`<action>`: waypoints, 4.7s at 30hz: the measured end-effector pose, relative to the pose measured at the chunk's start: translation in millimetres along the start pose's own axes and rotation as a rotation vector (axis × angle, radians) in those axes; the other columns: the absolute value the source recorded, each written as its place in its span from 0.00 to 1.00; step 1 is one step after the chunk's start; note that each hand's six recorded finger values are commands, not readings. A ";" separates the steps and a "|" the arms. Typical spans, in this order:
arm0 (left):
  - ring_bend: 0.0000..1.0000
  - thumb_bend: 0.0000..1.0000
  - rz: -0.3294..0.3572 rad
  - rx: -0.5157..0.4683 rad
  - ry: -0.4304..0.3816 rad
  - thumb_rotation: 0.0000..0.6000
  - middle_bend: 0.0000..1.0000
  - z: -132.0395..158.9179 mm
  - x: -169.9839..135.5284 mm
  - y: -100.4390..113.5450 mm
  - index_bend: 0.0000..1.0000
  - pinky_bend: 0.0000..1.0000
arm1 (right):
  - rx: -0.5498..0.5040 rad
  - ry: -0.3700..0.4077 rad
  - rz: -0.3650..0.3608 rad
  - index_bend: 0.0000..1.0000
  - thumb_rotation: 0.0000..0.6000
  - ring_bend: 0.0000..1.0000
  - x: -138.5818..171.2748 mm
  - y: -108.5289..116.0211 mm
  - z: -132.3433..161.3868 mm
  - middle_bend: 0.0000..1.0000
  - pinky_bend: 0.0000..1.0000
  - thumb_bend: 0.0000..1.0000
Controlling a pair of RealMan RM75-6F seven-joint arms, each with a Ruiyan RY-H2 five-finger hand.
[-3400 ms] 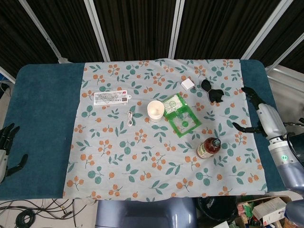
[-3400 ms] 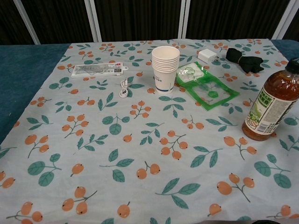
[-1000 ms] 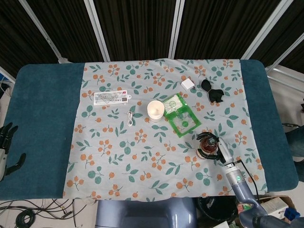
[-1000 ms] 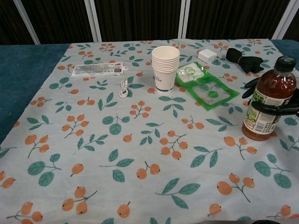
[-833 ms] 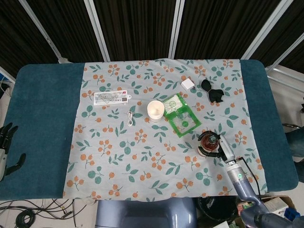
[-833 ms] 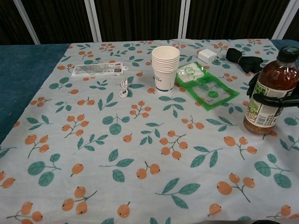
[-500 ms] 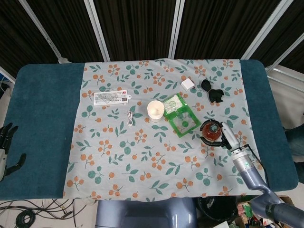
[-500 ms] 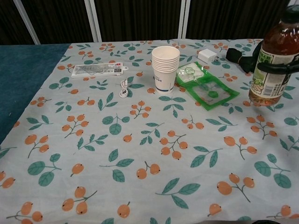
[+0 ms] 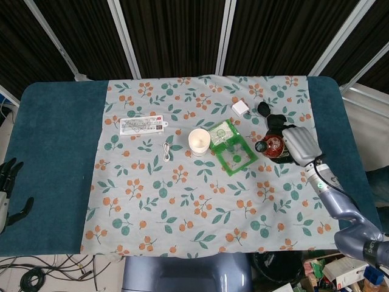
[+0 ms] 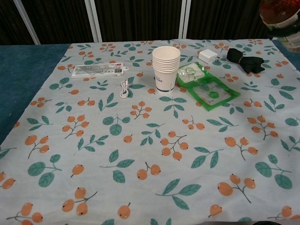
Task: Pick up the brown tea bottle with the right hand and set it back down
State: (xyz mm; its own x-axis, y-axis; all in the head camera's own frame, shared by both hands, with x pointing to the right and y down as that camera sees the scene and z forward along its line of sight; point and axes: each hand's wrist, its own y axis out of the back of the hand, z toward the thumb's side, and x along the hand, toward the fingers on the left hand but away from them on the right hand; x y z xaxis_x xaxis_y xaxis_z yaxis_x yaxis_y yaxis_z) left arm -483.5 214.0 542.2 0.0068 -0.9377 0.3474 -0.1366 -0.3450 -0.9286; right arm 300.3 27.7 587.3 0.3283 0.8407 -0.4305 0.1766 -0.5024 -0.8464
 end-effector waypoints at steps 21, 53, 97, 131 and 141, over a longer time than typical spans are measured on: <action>0.00 0.37 0.003 -0.007 -0.002 1.00 0.00 0.4 -0.6 1.2 0.02 0.00 | -0.445 0.129 -0.108 0.54 1.00 0.53 10.9 64.1 88.1 0.53 0.55 0.43; 0.00 0.37 0.009 -0.016 0.003 1.00 0.00 -0.6 -0.7 3.7 0.02 0.00 | -1.120 0.218 -0.020 0.60 1.00 0.56 20.8 24.1 41.9 0.56 0.55 0.45; 0.00 0.37 0.006 -0.016 0.011 1.00 0.00 -0.9 -2.1 2.6 0.02 0.00 | -1.252 0.309 -0.122 0.60 1.00 0.56 61.0 88.8 52.4 0.56 0.54 0.45; 0.00 0.37 -0.001 -0.022 0.019 1.00 0.00 -4.7 1.6 2.3 0.02 0.00 | -0.993 -0.043 -0.009 0.60 1.00 0.56 4.1 -112.9 23.9 0.56 0.54 0.45; 0.00 0.37 0.002 -0.024 0.015 1.00 0.00 -4.5 1.6 3.3 0.02 0.00 | -0.974 -0.066 -0.036 0.60 1.00 0.56 1.2 -142.3 19.6 0.55 0.54 0.45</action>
State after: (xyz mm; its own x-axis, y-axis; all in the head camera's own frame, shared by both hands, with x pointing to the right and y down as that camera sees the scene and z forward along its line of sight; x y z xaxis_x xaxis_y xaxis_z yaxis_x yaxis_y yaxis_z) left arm -488.4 211.6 540.3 -0.0087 -0.9376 0.3477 -0.1608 -0.3419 -0.9259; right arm 257.4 104.2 701.1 0.2599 0.8537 -0.4513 0.8847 -0.3979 -0.2431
